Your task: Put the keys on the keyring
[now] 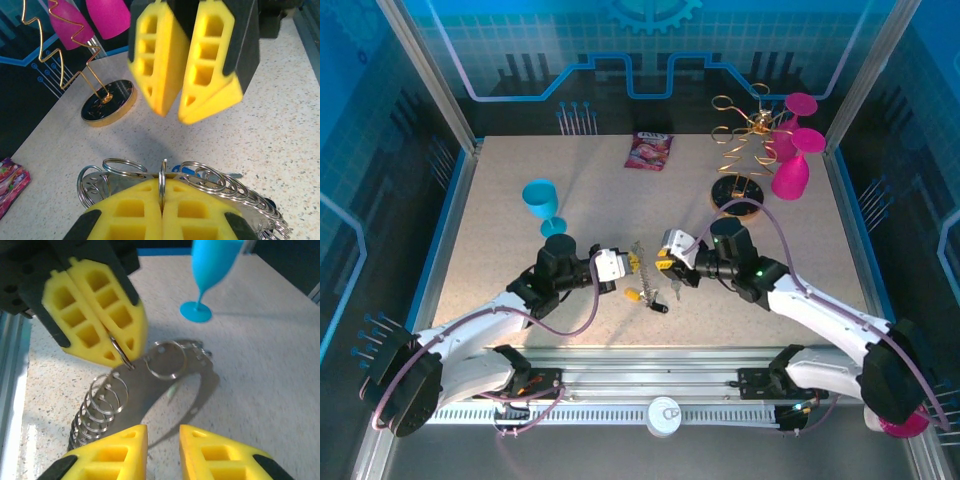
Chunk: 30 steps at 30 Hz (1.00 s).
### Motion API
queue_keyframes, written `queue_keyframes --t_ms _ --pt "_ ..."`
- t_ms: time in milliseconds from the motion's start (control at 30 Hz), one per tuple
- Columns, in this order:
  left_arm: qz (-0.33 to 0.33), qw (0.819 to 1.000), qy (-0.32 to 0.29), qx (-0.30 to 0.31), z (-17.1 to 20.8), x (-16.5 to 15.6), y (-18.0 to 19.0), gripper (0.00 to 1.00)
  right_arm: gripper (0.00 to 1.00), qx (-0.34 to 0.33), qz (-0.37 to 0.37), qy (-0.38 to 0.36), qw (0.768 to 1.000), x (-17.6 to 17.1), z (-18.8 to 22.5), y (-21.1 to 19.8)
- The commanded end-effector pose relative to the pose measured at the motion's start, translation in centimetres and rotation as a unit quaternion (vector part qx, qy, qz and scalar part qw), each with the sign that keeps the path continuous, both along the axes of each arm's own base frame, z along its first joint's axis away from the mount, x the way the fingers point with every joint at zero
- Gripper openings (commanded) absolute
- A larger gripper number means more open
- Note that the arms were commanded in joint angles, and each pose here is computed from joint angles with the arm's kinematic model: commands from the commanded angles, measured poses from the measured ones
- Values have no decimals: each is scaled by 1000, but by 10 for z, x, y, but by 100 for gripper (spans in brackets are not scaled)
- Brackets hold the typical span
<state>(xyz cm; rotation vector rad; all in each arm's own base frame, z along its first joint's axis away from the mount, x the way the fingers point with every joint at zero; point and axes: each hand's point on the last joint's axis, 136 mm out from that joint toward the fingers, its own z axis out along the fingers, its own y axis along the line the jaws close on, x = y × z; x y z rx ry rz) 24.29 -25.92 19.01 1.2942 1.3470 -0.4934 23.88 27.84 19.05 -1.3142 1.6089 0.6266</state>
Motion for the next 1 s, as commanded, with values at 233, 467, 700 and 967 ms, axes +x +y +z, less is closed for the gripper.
queue_keyframes --t_ms 233,467,700,967 --pt "-53 998 -32 -17 16 -16 -8 0 22 30 129 -94 987 -12 30 39" --pt "-54 998 -30 -18 16 -16 -8 0 19 19 144 -92 985 -17 25 40" --pt "-72 997 -27 -29 22 -21 -11 0 12 14 160 -94 983 -17 25 46" --pt "-33 999 -8 -14 18 -8 -7 16 0 -26 155 -93 983 -14 27 40"
